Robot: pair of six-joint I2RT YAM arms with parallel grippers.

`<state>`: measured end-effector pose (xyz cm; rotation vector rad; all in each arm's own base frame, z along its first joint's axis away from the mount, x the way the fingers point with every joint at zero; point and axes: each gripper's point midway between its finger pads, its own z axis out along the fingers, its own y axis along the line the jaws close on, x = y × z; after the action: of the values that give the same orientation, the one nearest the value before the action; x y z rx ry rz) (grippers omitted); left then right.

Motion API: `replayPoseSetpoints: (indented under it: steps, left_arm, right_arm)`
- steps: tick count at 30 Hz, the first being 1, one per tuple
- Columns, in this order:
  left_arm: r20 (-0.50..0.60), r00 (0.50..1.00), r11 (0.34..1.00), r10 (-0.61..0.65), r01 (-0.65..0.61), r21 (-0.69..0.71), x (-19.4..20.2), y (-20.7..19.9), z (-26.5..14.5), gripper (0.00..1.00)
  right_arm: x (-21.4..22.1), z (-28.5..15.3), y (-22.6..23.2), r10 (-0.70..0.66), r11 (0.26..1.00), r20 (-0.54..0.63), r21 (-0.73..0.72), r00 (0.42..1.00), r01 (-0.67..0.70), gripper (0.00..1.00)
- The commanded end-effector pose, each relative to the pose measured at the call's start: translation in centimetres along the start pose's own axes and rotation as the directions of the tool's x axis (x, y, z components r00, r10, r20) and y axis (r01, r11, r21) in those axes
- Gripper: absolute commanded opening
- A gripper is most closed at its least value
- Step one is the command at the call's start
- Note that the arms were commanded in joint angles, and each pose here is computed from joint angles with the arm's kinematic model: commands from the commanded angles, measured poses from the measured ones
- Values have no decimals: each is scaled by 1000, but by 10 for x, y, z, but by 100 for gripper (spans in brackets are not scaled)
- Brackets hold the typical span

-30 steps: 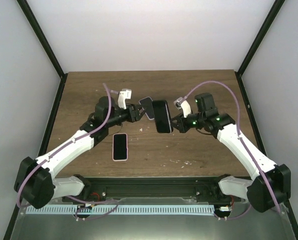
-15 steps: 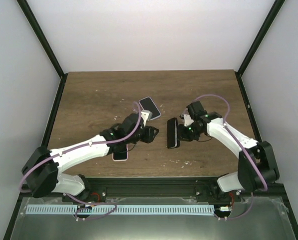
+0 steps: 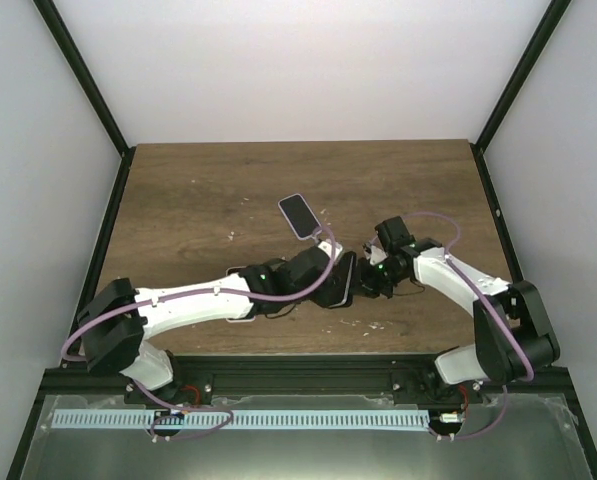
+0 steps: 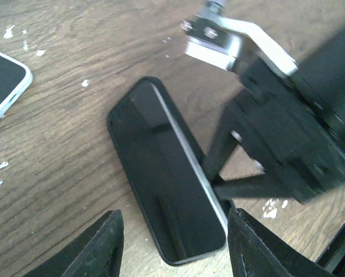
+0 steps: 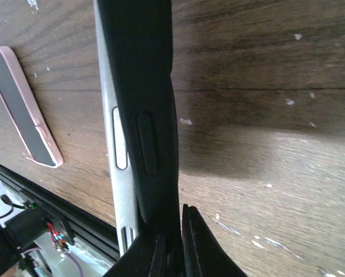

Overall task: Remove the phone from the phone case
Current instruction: Remove the phone case from the phone.

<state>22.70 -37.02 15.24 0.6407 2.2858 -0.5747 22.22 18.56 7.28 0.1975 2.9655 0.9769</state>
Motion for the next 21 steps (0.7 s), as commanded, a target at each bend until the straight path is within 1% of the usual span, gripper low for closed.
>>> replayPoseSetpoints:
  steps: [1, 4, 6, 9, 11, 14, 17, 19, 21]
  left_arm:
    - [-26, 977, 972, 211, -212, -105, 18, -2, -3, 50]
    - [-31, 959, 956, 280, -282, -84, 31, -10, -4, 50]
    - [-27, 949, 947, 314, -315, -62, 38, -15, -5, 50]
    - [-27, 932, 932, 361, -361, -16, 51, -22, 1, 50]
    - [-30, 925, 926, 378, -378, -18, 55, -21, 6, 50]
    - [-24, 916, 915, 401, -402, -42, 55, -19, 14, 50]
    - [-16, 912, 908, 409, -409, -93, 56, -11, 24, 52]
    - [-28, 906, 899, 423, -424, -108, 57, -10, 31, 52]
    - [-45, 898, 890, 438, -440, -118, 59, -10, 37, 52]
  right_arm:
    - [-17, -1, 26, 27, 993, 26, -117, 999, -24, 1]
    - [-16, 1, 23, 47, 991, 39, -131, 998, -42, 1]
    - [-14, 5, 14, 50, 994, 45, -103, 998, -45, 1]
    - [-20, 6, 5, 28, 998, 92, -61, 995, -23, 1]
    - [-23, 9, 0, 25, 999, 107, -43, 994, -21, 1]
    - [-25, 14, -2, 32, 999, 99, -40, 995, -29, 1]
    - [-21, 26, -1, 43, 997, 41, -70, 998, -40, 1]
    - [-19, 32, -2, 60, 995, 5, -77, 998, -59, 1]
    - [-25, 32, 2, 55, 996, 9, -77, 998, -55, 1]
